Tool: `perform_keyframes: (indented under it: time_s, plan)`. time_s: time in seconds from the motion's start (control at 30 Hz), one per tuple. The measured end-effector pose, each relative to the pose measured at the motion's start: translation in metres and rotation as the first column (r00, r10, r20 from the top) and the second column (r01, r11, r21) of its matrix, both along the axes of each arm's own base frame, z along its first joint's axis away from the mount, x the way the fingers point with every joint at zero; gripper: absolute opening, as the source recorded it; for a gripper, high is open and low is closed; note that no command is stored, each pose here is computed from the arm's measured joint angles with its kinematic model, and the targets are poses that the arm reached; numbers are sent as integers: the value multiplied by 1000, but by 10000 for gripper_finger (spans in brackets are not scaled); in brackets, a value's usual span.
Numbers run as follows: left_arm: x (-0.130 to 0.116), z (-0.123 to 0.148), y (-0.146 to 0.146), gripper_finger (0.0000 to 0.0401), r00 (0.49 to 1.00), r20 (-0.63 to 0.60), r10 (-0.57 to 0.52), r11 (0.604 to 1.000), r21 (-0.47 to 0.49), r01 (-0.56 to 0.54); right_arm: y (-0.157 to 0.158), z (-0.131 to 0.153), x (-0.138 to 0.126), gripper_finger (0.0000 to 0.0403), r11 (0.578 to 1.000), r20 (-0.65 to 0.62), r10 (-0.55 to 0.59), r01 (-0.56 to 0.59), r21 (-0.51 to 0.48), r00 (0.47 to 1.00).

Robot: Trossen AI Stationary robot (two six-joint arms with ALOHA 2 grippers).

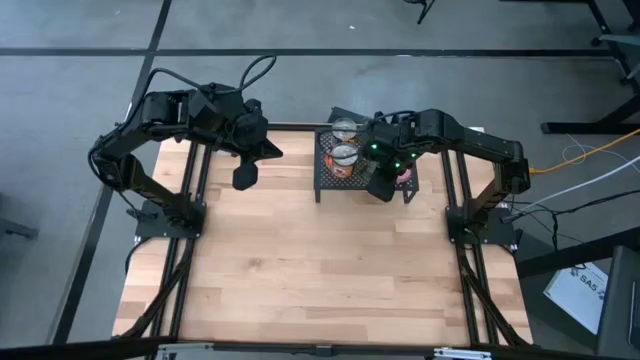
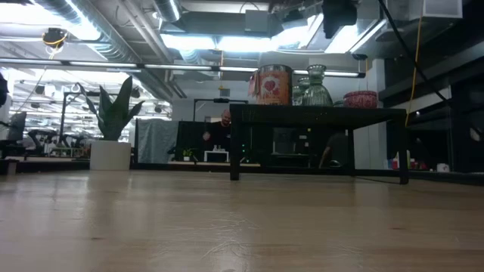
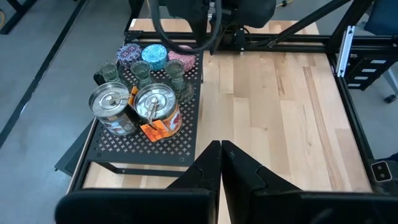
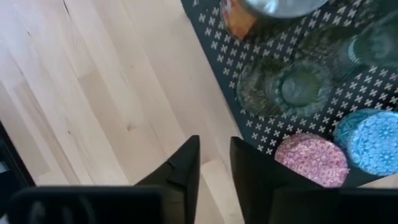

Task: Pick & Place candle stick holders
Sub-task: Return to Home Position

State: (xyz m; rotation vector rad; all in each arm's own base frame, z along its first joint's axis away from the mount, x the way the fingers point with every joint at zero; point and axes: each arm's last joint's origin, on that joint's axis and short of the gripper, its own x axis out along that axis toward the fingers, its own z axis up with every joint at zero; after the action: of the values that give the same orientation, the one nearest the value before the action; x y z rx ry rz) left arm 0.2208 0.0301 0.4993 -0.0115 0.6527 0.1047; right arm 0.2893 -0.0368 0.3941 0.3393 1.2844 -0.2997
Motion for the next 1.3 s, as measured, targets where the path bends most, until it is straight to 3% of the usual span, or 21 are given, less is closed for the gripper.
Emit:
perform_keyframes:
  time_s: [0.33, 0.57, 0.83, 1.03, 1.3]
  plan:
    - [0, 0, 0, 2, 1000, -2, -10, 1000, 13, 10, 3, -38, 4, 44, 999, -131, 45, -44, 5, 990]
    - [0, 0, 0, 7, 1000, -2, -10, 1000, 13, 10, 6, -41, 6, 28, 995, -114, 93, -97, -32, 989]
    - [-1, -1, 1, 1, 999, -18, 36, 999, 40, -36, 10, -11, -11, 16, 977, 93, 204, -197, -78, 975]
    - [4, 7, 2, 6, 995, 84, 49, 998, 45, -53, 14, 27, -48, 15, 947, 282, 314, -275, -168, 907]
    - [9, 8, 4, 2, 993, 102, 53, 995, 75, -60, 11, 52, -96, 15, 921, 388, 366, -270, -281, 846]
